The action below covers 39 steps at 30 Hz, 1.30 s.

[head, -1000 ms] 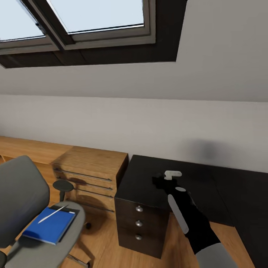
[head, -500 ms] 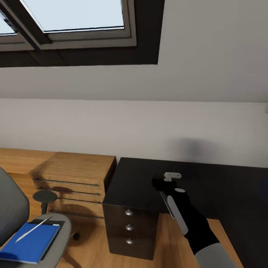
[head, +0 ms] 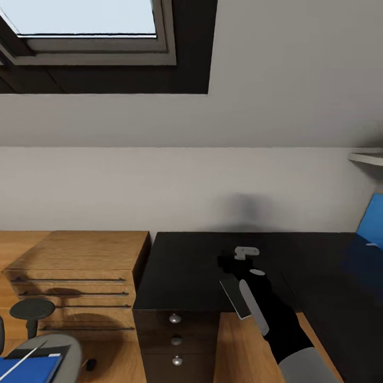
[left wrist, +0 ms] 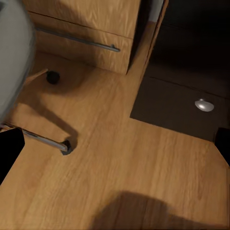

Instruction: In the bedroom, organize the workspace by keeping the computer under the desk, ensuring the monitor is on the desk, placing the keyboard on the desk next to the monitor, placing the mouse on the desk next to the keyboard, moving the folder from the swivel chair onto the desk next to the mouse, stacking the notebook on top of the folder with the pen on top of the notebook, and positioning the swivel chair next to the desk.

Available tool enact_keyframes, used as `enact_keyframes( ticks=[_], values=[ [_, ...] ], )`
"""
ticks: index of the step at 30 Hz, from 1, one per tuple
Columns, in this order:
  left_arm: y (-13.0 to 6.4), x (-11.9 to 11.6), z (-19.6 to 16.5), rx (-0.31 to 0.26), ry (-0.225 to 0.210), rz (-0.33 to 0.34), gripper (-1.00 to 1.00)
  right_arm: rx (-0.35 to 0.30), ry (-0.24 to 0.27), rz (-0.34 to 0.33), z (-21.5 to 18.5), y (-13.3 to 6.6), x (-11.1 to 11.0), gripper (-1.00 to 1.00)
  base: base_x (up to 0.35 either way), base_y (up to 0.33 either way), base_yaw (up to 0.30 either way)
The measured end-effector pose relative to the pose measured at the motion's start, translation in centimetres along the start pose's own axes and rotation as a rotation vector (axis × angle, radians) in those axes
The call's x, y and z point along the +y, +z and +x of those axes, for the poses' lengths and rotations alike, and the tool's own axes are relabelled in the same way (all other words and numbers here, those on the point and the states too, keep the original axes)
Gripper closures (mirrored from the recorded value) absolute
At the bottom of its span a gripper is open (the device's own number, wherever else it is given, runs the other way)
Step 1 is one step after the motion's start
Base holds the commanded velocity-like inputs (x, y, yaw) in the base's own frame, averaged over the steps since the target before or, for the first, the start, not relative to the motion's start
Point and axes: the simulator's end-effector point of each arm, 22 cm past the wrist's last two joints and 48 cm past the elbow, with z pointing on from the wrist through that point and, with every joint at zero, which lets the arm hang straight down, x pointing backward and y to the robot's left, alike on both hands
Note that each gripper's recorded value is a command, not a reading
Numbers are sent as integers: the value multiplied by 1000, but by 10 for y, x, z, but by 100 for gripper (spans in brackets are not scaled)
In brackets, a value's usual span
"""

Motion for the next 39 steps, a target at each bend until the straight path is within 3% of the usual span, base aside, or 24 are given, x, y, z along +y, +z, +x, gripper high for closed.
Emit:
enact_keyframes(
  ticks=[9,21,39],
  values=[
    [0,-1,-5,-19,-1,3,-100,-8,-1,-1,-4,-2,0,100,-25,0,-259],
    [0,-2,-10,-34,-4,7,-100,-10,-4,-1,-5,-5,1,100,-259,32,-259],
    [-1,0,-16,-50,-11,0,-100,-24,-6,-1,-11,-9,1,100,-11,4,-259]
  ],
)
